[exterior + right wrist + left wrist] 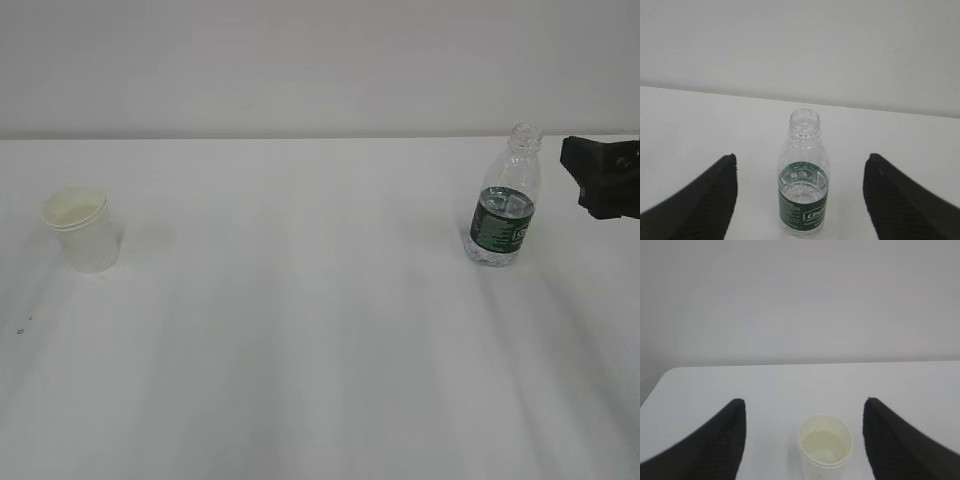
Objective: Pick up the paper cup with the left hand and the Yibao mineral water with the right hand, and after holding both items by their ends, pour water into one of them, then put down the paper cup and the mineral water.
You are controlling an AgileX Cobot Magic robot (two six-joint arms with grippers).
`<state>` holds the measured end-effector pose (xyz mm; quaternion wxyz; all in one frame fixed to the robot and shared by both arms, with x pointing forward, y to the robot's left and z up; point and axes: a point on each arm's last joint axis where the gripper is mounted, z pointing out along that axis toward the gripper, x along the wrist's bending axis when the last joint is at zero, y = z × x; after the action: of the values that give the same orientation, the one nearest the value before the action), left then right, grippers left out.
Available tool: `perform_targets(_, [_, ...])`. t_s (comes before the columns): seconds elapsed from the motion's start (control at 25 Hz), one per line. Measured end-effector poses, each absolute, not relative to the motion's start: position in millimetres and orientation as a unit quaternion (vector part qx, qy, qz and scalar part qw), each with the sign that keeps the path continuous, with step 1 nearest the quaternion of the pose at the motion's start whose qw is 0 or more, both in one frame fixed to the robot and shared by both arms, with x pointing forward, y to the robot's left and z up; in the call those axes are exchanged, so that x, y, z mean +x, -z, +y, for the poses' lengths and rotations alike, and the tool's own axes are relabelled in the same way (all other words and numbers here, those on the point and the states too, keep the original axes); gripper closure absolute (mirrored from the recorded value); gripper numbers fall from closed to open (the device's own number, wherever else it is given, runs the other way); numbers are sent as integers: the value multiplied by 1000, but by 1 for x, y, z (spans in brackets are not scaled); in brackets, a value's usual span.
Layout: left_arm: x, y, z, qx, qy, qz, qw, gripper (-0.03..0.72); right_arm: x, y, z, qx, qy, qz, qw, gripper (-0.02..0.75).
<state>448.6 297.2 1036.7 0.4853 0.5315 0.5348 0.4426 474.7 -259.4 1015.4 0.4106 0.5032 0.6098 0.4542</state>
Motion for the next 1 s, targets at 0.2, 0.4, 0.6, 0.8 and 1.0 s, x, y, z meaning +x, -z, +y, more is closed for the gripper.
perform_targets(0.2, [441, -1043, 298, 530, -445, 534, 485, 169, 469, -1021, -260, 503, -455, 610, 409, 146])
perform_targets(0.4, [437, -1044, 298, 533, -443, 538, 480, 169, 463, -1026, -261, 504, -454, 612, 407, 147])
perform_targets(0.6, [434, -1044, 298, 537, -439, 543, 474, 169, 458, -1030, -262, 505, -453, 614, 404, 147])
perform_targets(0.8, [431, -1044, 298, 540, -435, 548, 468, 169, 452, -1034, -262, 505, -451, 617, 401, 146])
perform_targets(1.0, [427, -1047, 299, 538, -437, 547, 469, 169, 446, -1037, -263, 508, -446, 622, 395, 146])
